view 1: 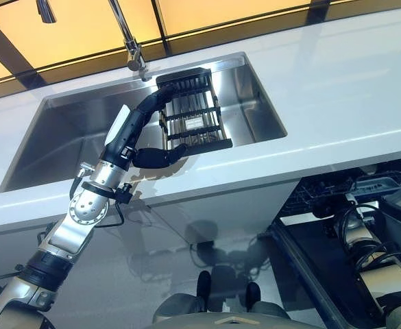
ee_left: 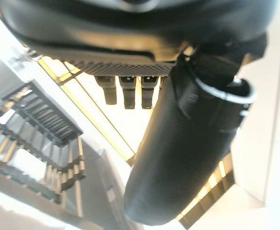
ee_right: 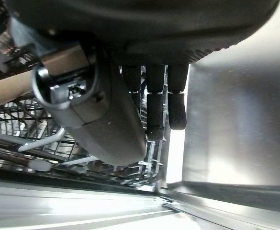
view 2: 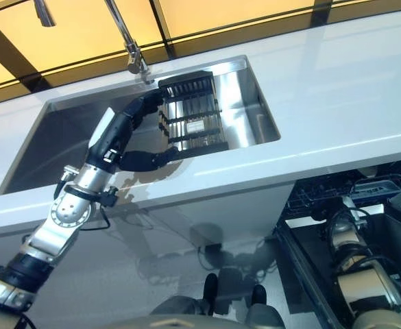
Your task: Pick up plates and place into dishwasher.
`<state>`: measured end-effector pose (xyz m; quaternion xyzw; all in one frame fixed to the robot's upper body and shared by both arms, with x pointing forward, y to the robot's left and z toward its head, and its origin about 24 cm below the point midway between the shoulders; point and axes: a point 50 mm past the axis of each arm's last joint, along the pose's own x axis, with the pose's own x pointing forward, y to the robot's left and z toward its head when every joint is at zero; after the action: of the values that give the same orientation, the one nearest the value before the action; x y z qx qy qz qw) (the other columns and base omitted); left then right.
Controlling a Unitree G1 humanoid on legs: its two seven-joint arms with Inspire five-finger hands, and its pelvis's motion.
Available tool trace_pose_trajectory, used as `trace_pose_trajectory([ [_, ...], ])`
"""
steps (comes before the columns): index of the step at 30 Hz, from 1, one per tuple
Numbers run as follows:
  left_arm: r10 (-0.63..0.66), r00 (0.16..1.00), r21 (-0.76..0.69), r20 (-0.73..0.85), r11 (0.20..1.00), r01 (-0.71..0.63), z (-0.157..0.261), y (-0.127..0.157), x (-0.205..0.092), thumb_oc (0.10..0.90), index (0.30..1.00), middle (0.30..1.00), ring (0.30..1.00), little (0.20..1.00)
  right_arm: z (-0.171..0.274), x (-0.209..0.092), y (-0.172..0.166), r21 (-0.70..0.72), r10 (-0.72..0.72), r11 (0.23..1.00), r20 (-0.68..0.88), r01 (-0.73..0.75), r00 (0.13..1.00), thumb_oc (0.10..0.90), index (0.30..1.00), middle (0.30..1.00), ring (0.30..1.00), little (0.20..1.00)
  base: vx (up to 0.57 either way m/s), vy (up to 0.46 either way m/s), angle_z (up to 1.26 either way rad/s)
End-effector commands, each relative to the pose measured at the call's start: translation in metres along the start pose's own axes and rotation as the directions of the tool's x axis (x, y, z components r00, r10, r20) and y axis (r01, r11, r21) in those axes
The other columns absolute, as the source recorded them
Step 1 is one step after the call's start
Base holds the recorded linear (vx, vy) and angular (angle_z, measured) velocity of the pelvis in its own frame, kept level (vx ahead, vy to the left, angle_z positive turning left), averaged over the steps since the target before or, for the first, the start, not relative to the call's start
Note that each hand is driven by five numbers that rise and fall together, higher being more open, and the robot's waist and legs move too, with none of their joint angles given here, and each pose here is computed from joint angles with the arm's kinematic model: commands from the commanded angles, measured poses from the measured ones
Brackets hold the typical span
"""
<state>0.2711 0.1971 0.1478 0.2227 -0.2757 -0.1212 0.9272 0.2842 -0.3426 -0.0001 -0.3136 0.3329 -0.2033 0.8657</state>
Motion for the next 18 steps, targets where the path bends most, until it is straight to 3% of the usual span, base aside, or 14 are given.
trace_pose_trajectory([
  [1,0.096,0.957,0.023,0.273,0.994,-0.107,0.044,0.026,0.037,0.8,0.9,0.9,0.9,0.9,0.125,-0.011,-0.076,0.11,-0.243,0.97,0.418,0.217,0.875,0.1,0.3,0.3,0.3,0.2,0.0,0.0,0.0],
  [10,0.09,0.963,0.022,0.255,0.995,-0.099,0.037,0.027,0.035,0.8,0.9,0.9,0.9,0.9,0.132,-0.016,-0.081,0.094,-0.241,0.97,0.459,0.224,0.855,0.1,0.3,0.3,0.3,0.2,0.01,0.013,0.02],
  [18,0.082,0.963,-0.009,0.256,0.997,-0.083,0.037,0.025,0.03,0.8,0.9,0.9,0.9,0.9,0.1,-0.012,-0.052,-0.03,-0.125,0.988,0.443,0.153,0.888,0.1,0.3,0.3,0.3,0.2,0.02,0.051,-0.05],
])
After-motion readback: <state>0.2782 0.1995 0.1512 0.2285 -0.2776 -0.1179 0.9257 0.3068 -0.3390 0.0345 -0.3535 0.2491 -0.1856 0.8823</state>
